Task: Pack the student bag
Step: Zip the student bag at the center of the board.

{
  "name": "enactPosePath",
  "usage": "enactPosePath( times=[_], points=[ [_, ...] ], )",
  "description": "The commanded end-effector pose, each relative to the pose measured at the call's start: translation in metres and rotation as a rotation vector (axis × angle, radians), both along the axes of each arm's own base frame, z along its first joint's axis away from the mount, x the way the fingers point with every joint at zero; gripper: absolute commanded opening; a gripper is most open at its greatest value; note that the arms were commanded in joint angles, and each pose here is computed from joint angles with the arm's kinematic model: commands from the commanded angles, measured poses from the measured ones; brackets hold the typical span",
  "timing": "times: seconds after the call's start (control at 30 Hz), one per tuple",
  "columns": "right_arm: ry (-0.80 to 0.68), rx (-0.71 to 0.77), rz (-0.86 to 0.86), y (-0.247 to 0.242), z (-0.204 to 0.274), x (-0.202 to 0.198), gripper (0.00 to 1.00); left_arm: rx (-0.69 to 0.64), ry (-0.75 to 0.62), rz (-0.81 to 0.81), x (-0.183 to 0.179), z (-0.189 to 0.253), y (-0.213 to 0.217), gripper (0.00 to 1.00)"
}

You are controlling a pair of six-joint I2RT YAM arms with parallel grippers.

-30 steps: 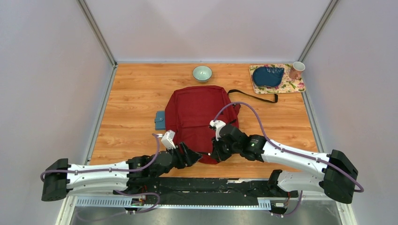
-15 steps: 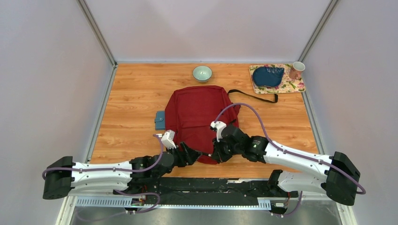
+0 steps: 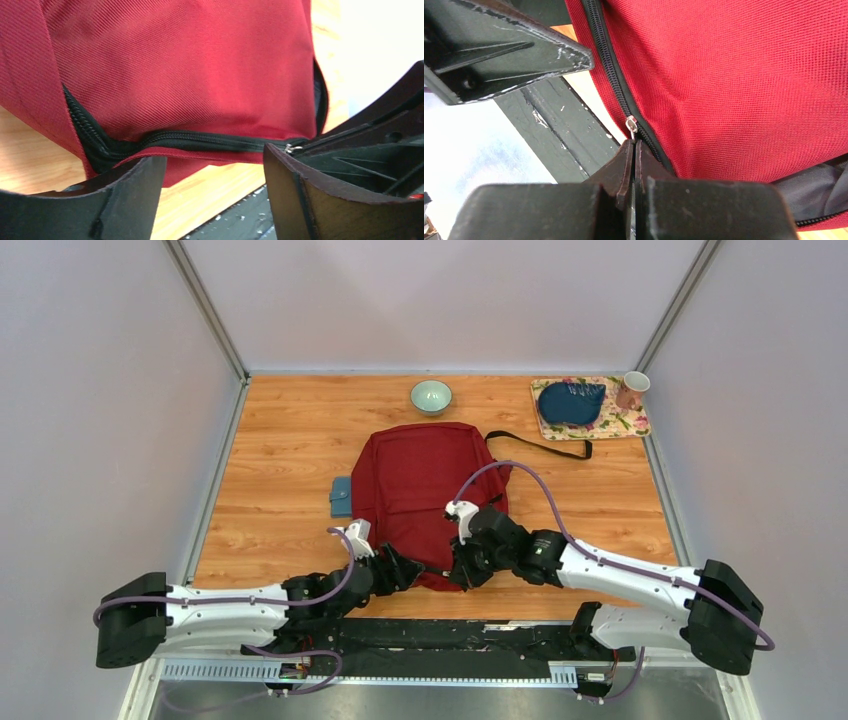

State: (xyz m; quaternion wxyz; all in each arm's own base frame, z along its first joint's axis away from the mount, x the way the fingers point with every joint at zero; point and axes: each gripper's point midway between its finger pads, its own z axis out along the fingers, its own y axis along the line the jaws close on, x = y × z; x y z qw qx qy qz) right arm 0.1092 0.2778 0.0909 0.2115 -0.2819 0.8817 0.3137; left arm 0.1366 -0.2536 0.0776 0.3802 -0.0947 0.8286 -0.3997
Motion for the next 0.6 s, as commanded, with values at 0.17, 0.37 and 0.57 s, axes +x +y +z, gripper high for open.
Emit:
enactPosePath(
  times=[0.17,0.37,0.57],
  points=[
    [-0.012,0.027,0.038,0.001,0.006,-0.004,0.0,0.096,-0.052,0.057,0.017,-0.003,0.008,0.36],
    [-0.017,-0.01,0.03,-0.008,-0.001,-0.004,0.0,0.156,-0.059,0.074,0.019,-0.011,0.023,0.0],
    [-0.029,-0.145,-0.083,-0.027,-0.019,0.015,0.0,0.234,-0.063,0.09,0.018,-0.021,0.041,0.0]
  ],
)
